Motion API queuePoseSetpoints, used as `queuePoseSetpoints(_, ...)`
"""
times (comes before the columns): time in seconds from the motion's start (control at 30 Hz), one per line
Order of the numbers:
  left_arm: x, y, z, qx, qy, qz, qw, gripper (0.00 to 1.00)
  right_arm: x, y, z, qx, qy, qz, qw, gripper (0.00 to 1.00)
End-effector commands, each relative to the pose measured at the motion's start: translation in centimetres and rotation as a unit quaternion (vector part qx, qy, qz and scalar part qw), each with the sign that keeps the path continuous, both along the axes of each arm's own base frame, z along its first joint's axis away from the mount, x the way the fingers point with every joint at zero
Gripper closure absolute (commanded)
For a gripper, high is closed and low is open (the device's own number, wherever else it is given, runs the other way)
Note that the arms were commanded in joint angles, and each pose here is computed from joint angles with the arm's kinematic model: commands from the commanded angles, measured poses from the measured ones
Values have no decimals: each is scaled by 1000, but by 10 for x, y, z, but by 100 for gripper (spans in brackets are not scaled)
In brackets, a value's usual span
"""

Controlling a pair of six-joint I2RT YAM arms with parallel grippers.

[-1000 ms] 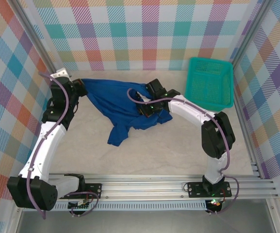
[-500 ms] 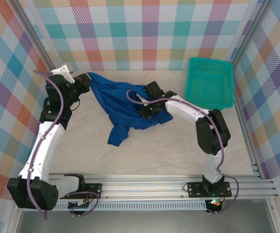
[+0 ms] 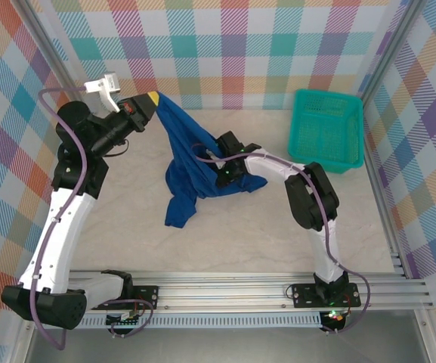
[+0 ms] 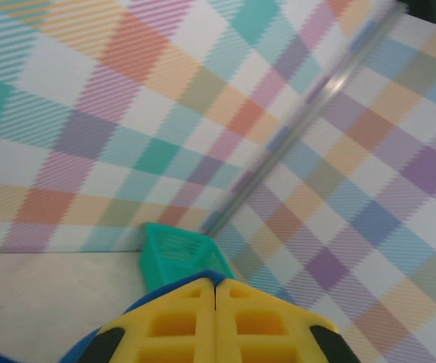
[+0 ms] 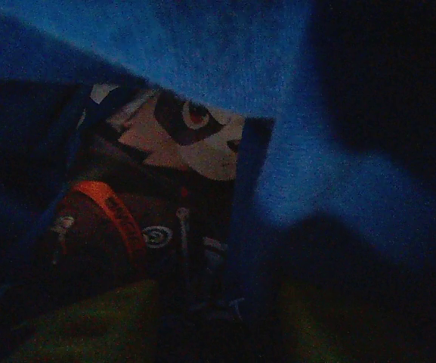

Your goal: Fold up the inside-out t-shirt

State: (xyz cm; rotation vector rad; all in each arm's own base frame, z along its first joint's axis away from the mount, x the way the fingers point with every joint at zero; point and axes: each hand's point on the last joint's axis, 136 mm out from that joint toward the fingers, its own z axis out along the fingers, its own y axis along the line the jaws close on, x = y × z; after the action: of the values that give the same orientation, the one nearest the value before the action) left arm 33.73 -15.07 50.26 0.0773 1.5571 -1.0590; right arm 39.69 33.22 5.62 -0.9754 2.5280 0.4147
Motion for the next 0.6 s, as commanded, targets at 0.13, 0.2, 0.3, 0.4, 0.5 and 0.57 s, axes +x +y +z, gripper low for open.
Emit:
queuePoseSetpoints(0.13,-34,-33,75,-7,-105,-78,991,100,-2,-3,-14,-53,17,-11,998,45)
queuePoseSetpoints(0.2,-32,-37,75,6,-103,-76,992,100,-12,-4,-21,-67,31,-4,997,34)
queuePoseSetpoints(0.3,-24,-40,66,17,-93,-69,993,100,-28,-6,-35,-97,51,8,994,29)
queuePoseSetpoints(0.4,-20,-40,52,21,-80,-60,995,100,-36,-13,-51,-131,77,13,988,29)
queuePoseSetpoints(0.5,-17,-37,40,26,-73,-46,996,100,-41,-17,-68,-154,101,14,983,31)
queuePoseSetpoints(0.57,-17,-33,35,31,-68,-35,997,100,-42,-18,-76,-161,112,15,980,34)
